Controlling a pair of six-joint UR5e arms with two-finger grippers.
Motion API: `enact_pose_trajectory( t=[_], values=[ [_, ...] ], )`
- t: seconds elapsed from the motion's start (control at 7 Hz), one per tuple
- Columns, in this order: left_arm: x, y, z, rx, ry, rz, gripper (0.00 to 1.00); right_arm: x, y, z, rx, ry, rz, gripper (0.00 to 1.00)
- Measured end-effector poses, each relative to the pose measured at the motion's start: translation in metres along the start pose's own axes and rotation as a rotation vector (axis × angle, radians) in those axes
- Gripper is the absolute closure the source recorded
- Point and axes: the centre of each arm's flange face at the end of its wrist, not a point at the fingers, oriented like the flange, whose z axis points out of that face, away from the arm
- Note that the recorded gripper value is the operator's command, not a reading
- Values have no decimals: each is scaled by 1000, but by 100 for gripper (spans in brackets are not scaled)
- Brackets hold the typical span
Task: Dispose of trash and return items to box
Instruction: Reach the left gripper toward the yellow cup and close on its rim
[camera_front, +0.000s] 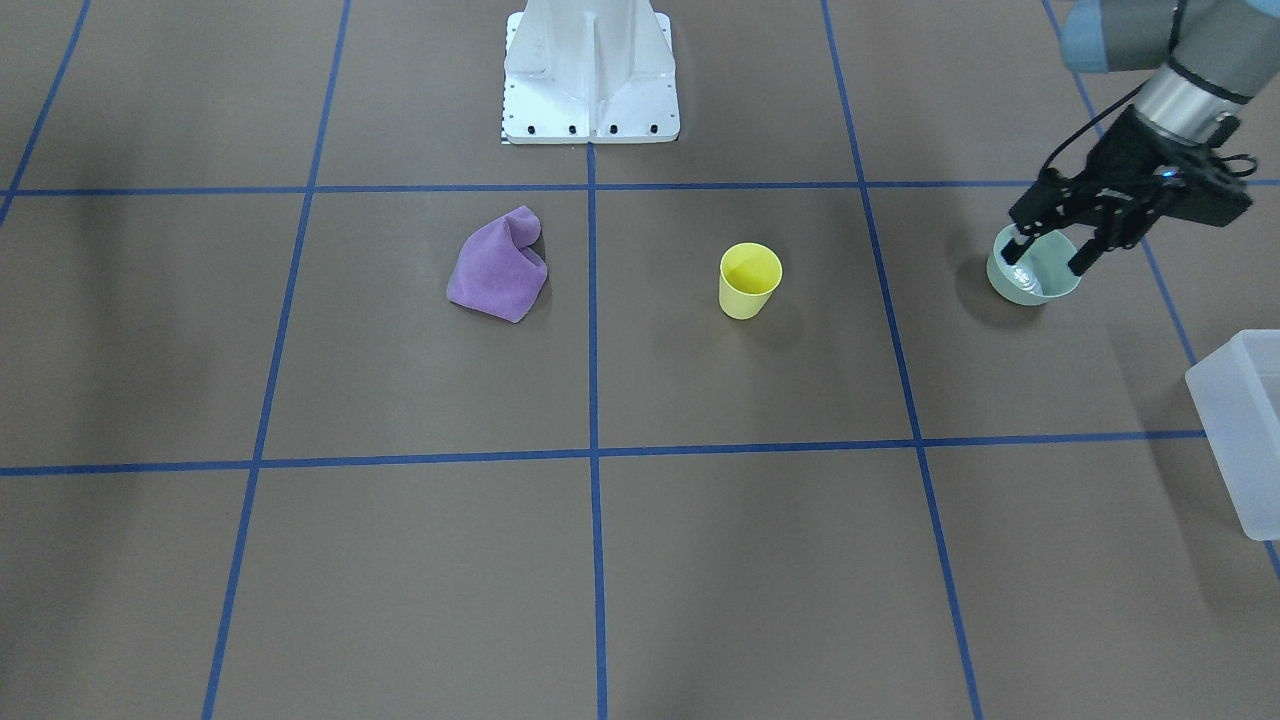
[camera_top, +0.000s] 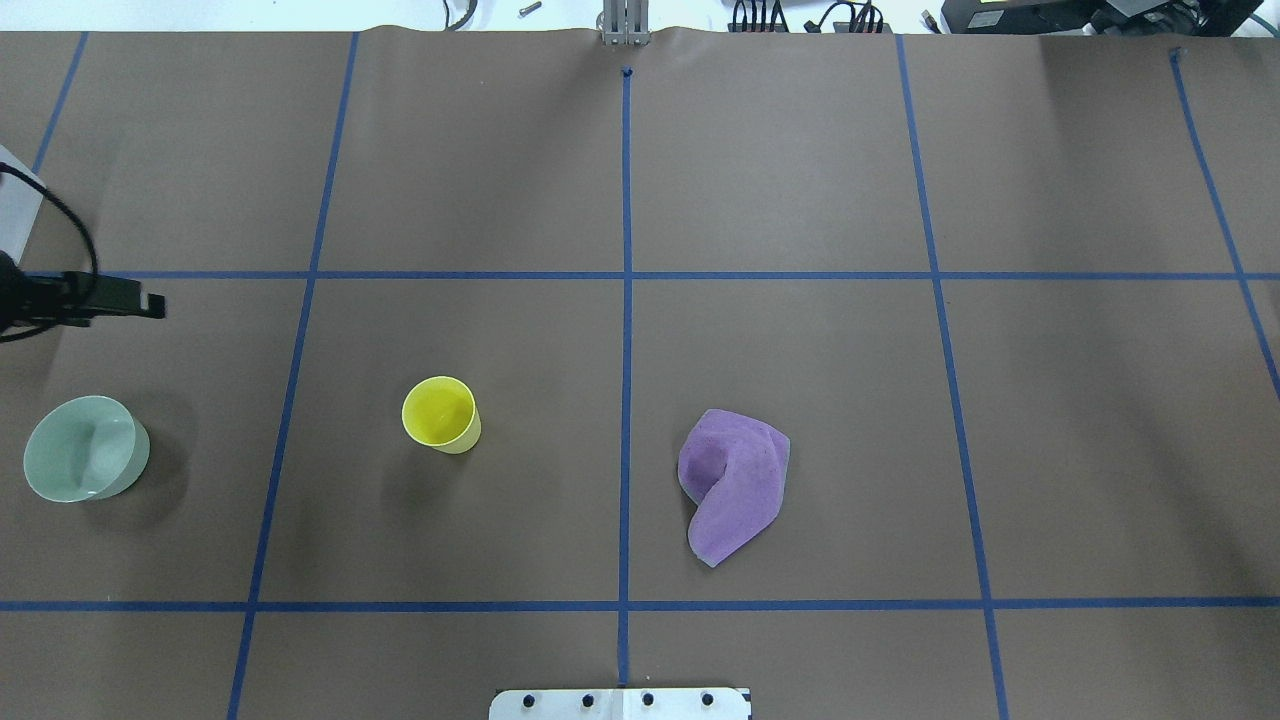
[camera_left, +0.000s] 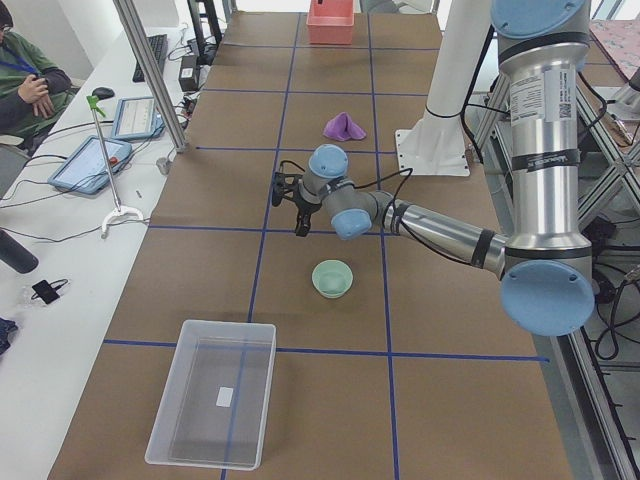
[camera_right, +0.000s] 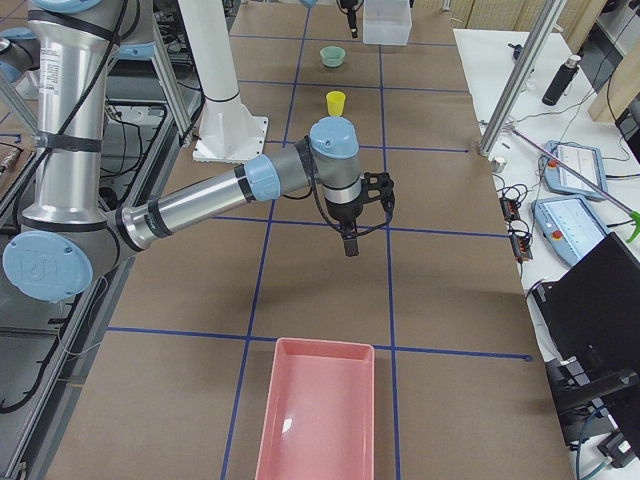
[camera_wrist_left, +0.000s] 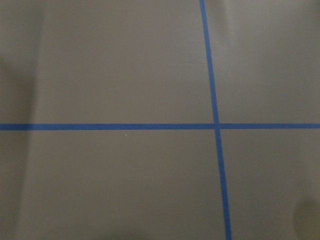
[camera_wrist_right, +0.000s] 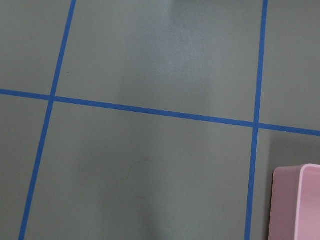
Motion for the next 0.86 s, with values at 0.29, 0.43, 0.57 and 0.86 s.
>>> enact_pose_trajectory(
  t=[0.29,0.43,0.57,0.86],
  values=[
    [73,17,44,-6,-12,-26,2,0,0,0,0,2,0,0],
    [109,24,60,-13,-27,-26,4,0,0,0,-1,3,0,0],
    [140,33,74,-24,-45,-15,15,1,1,1,-1,3,1,0],
    [176,68,100,-54,-72,23,25,1,1,1,-2,7,2,0]
  ],
)
